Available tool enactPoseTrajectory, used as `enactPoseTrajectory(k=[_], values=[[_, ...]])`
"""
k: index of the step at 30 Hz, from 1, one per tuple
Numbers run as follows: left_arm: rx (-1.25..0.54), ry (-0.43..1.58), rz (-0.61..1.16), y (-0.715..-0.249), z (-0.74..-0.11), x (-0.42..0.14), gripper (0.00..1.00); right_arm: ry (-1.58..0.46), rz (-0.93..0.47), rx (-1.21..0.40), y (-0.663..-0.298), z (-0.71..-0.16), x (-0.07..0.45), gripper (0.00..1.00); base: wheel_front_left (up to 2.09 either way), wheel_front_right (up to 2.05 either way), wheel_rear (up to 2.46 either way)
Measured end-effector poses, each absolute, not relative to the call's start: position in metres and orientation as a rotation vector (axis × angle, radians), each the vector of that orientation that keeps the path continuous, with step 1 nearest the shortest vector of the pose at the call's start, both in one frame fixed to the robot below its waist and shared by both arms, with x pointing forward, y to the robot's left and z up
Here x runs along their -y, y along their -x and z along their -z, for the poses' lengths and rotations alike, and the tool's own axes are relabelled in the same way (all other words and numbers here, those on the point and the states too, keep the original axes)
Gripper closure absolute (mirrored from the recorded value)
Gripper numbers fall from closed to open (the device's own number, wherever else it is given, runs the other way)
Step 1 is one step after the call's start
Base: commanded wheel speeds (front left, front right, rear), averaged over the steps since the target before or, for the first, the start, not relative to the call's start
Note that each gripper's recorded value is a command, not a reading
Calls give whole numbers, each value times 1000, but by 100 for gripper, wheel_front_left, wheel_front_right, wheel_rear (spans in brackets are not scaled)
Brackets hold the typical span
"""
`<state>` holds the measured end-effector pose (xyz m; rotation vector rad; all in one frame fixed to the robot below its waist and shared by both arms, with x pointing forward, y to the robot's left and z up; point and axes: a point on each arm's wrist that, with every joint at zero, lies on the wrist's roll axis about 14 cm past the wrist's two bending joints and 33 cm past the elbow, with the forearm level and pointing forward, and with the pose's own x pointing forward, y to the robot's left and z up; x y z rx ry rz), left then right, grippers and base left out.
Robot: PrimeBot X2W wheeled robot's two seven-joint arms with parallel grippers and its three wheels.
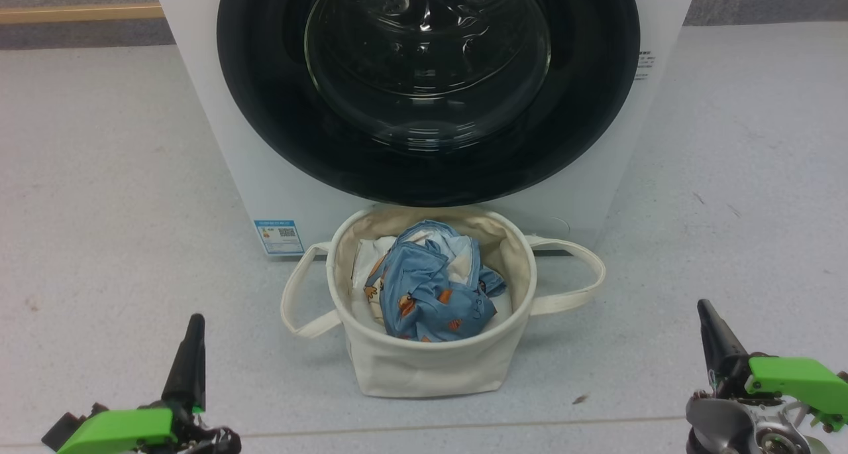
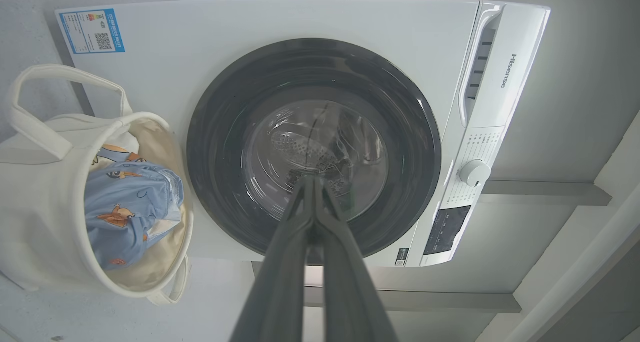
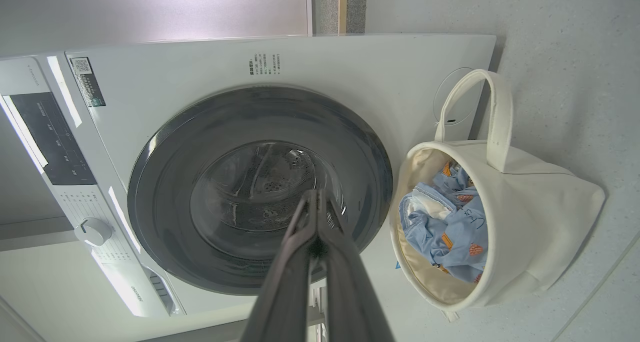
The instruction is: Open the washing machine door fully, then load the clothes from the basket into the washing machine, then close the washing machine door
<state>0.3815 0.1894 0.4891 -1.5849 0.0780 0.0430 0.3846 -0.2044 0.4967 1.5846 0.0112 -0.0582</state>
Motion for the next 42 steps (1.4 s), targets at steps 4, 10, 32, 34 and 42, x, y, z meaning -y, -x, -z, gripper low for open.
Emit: enactPoseTrajectory(k=[4, 10, 32, 34, 42], values=[[-78, 1585, -43, -382, -489, -189, 100, -1585, 58, -11, -385, -497, 204, 100, 0, 0, 0], [-78, 1585, -43, -382, -489, -189, 100, -1585, 58, -11, -385, -497, 204, 100, 0, 0, 0], [-78, 1585, -43, -382, -489, -189, 100, -1585, 58, -11, -385, -497, 204, 100, 0, 0, 0], [-78, 1585, -43, -382, -489, -189, 100, -1585, 58, -11, -385, -497, 204, 100, 0, 0, 0], [-78, 1585, -43, -382, -489, -189, 100, -1585, 58, -11, -385, -497, 204, 100, 0, 0, 0]])
